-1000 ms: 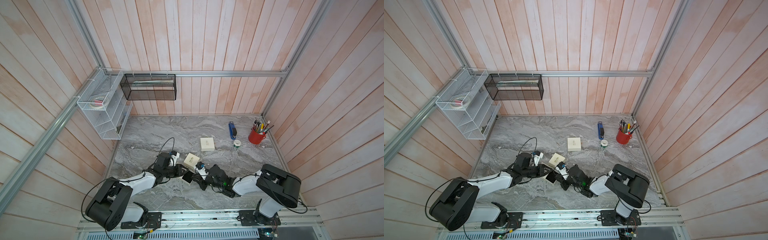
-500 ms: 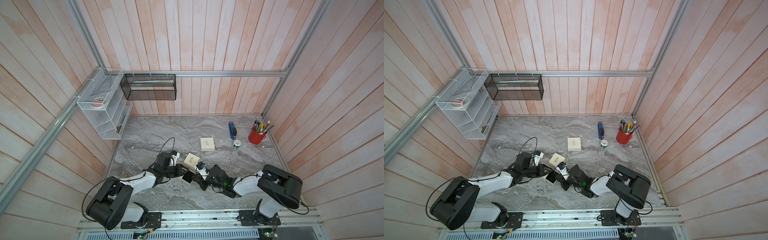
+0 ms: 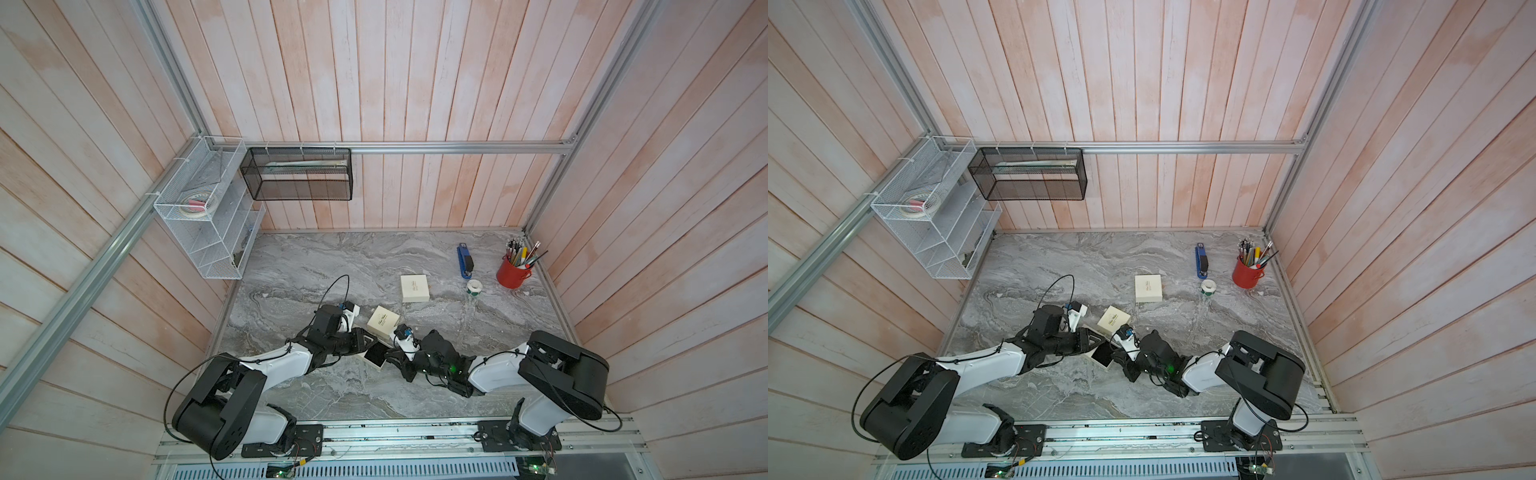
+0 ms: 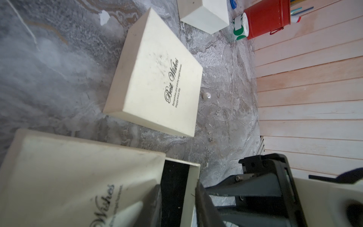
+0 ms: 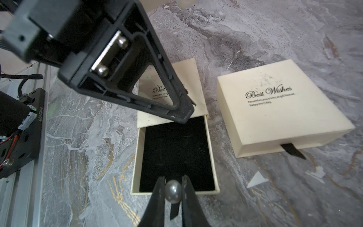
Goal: Place the earrings into the drawer-style jewelry box
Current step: Insert the earring into the inner lining.
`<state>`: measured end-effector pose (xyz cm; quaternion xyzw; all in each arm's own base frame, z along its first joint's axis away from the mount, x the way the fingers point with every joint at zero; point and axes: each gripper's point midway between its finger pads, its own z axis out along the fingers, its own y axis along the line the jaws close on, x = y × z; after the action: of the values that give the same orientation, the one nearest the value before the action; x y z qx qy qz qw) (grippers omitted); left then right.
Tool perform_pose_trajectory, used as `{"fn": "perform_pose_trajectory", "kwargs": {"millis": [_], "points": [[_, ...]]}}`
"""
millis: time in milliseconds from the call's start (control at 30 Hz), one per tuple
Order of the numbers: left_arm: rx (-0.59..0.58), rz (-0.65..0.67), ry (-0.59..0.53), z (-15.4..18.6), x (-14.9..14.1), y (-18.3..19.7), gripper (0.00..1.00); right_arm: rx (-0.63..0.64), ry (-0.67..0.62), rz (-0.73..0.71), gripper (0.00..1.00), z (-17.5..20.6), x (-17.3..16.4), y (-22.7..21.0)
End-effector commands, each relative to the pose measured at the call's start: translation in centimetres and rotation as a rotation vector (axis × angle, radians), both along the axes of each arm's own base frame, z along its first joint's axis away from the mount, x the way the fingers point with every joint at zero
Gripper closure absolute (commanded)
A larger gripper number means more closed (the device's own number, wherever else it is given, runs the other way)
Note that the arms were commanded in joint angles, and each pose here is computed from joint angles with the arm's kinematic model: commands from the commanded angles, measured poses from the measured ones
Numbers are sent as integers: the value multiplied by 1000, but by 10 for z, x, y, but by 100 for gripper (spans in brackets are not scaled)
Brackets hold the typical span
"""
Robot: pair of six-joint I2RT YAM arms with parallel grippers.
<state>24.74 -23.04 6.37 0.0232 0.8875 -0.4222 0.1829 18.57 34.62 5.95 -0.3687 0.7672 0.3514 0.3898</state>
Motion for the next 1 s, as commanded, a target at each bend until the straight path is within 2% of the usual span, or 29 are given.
{"fn": "perform_pose_trajectory", "kwargs": {"millis": [0, 400, 733, 967], "points": [[91, 23, 52, -24, -5, 12, 69, -24, 16, -14, 100, -6, -1, -8], [90, 17, 49, -23, -5, 10, 69, -18, 21, -17, 100, -3, -2, -8], [46, 80, -91, 21, 13, 15, 69, 25, 15, -36, 100, 31, 14, 3], [58, 88, -83, 16, 6, 24, 69, 18, 31, -4, 100, 38, 19, 18]]}}
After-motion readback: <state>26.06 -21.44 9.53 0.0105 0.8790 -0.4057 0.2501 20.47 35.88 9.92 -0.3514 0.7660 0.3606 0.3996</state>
